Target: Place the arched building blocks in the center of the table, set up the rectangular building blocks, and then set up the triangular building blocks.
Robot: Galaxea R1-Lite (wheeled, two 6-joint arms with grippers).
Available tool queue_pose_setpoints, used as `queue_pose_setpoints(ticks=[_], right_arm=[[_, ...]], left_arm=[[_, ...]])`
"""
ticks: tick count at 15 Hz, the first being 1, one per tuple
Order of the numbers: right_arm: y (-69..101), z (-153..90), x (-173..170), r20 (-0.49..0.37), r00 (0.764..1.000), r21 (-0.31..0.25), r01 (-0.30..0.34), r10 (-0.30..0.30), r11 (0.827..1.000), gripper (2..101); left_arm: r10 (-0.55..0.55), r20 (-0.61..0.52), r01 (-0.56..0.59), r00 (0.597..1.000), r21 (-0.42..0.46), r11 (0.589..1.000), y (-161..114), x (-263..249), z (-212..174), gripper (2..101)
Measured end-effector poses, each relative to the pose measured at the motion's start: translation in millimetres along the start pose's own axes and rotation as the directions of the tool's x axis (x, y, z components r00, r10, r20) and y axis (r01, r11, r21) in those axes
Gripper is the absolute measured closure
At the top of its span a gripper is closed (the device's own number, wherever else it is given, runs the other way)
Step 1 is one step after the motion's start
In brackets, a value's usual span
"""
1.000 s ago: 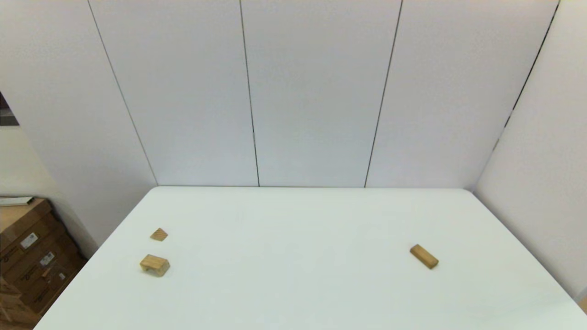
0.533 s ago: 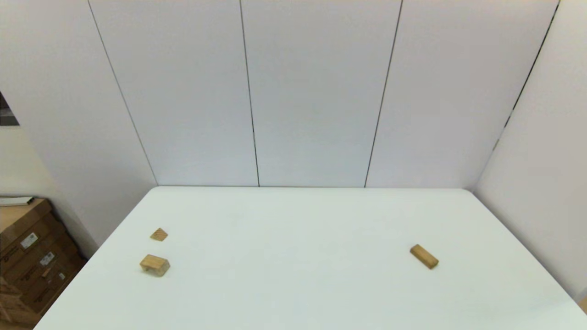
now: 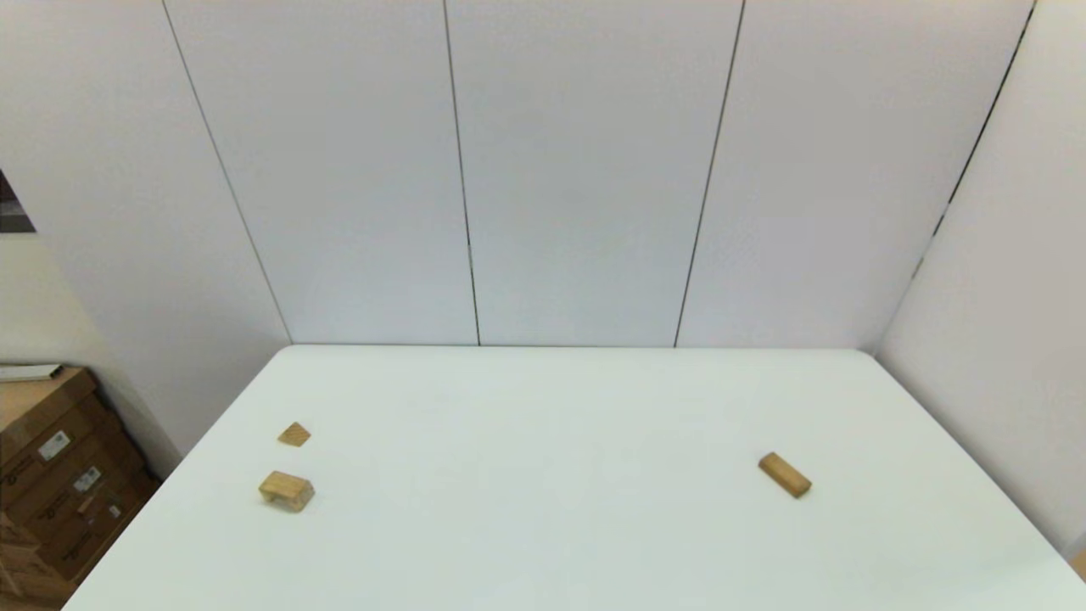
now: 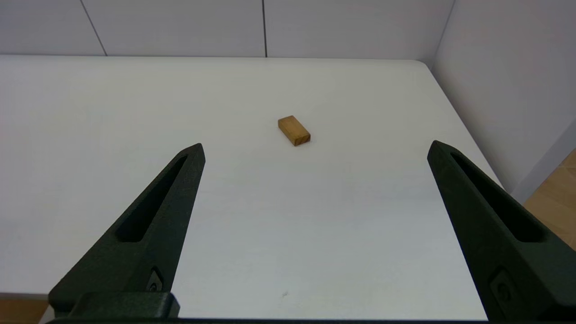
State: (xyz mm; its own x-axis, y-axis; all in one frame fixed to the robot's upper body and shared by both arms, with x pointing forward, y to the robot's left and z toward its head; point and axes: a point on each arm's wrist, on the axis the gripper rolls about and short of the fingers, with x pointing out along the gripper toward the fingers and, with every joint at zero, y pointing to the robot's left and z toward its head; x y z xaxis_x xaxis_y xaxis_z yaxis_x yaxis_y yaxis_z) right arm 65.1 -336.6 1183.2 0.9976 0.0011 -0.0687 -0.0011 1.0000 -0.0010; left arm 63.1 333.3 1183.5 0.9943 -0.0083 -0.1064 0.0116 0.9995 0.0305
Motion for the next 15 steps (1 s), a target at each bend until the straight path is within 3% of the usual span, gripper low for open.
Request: queue_pose_setpoints(ticks=[6, 10, 13, 15], right_arm=[[0.0, 0.0, 0.0, 0.000, 1.000, 0.000, 0.000, 0.000, 1.000, 4.3], [0.0, 0.0, 0.0, 0.000, 1.000, 0.000, 0.000, 0.000, 1.000, 4.3], [0.0, 0.0, 0.0, 0.000, 1.000, -0.001, 0.000, 0.000, 1.000, 4.3], [0.0, 0.0, 0.0, 0.000, 1.000, 0.000, 0.000, 0.000, 1.000, 4.3]], left_arm=[[-0.001, -0.015, 0.001, 1.000, -0.007, 1.000, 0.1, -1.3, 4.4, 5.4], [-0.007, -0.201, 0.001, 0.980, -0.033, 0.999, 1.4, 11.4, 41.3, 5.4], [-0.015, -0.438, -0.016, 0.899, -0.068, 0.998, 2.8, 56.3, 70.1, 5.4], [-0.019, -0.592, -0.034, 0.805, -0.079, 0.996, 3.4, 99.2, 74.3, 5.4]])
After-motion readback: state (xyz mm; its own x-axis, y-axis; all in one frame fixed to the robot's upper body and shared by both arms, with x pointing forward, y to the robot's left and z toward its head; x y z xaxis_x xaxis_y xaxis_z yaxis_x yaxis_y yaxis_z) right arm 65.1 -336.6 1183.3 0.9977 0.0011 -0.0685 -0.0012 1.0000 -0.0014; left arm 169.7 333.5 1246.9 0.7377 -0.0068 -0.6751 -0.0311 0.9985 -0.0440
